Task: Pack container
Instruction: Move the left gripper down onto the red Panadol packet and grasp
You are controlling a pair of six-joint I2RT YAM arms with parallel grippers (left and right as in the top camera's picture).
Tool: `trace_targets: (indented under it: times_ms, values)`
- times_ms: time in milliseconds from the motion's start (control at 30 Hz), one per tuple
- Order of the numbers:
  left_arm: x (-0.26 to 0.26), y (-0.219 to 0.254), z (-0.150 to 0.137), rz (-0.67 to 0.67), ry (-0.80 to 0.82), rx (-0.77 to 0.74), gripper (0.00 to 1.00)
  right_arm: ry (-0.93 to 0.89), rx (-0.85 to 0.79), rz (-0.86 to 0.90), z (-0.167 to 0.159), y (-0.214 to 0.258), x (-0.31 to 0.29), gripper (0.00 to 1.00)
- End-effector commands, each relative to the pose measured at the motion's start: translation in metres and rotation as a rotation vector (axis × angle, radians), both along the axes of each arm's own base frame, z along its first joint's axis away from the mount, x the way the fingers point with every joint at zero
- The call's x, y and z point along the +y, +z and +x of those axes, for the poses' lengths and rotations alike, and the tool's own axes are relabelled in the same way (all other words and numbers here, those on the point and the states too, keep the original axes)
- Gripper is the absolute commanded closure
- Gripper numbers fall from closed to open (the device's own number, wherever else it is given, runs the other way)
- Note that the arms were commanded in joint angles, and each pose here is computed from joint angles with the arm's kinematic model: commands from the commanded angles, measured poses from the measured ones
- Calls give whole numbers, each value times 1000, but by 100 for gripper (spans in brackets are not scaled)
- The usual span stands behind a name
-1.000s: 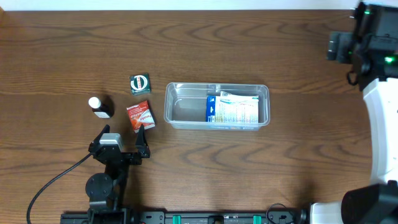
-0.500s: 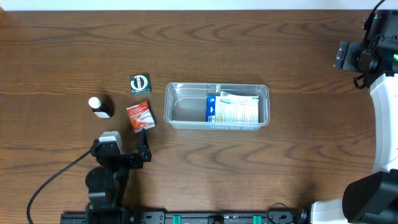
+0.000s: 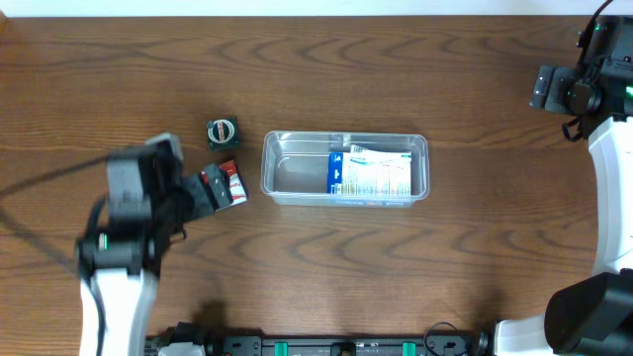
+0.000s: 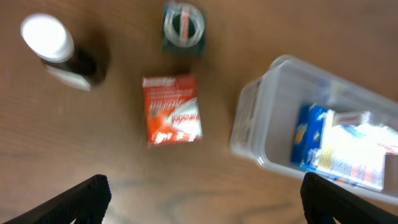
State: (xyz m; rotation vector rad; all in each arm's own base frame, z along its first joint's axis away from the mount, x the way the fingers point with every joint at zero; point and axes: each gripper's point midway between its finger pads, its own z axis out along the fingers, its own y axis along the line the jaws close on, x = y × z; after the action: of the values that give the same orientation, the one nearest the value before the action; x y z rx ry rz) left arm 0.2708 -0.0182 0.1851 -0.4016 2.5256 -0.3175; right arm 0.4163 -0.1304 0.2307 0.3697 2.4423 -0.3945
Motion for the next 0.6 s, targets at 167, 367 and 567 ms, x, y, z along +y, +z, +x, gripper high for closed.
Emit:
trace_targets:
  times_ms: [167, 367, 567]
  values:
    - [-5, -60, 37, -52, -12, 292, 2, -19, -3, 8, -1, -1, -3, 1]
    - [-10, -94, 46, -82, -28, 376, 2, -19, -3, 8, -1, -1, -3, 1]
    - [7, -103, 57, 6, 20, 359, 2, -19, -3, 8, -1, -1, -3, 1]
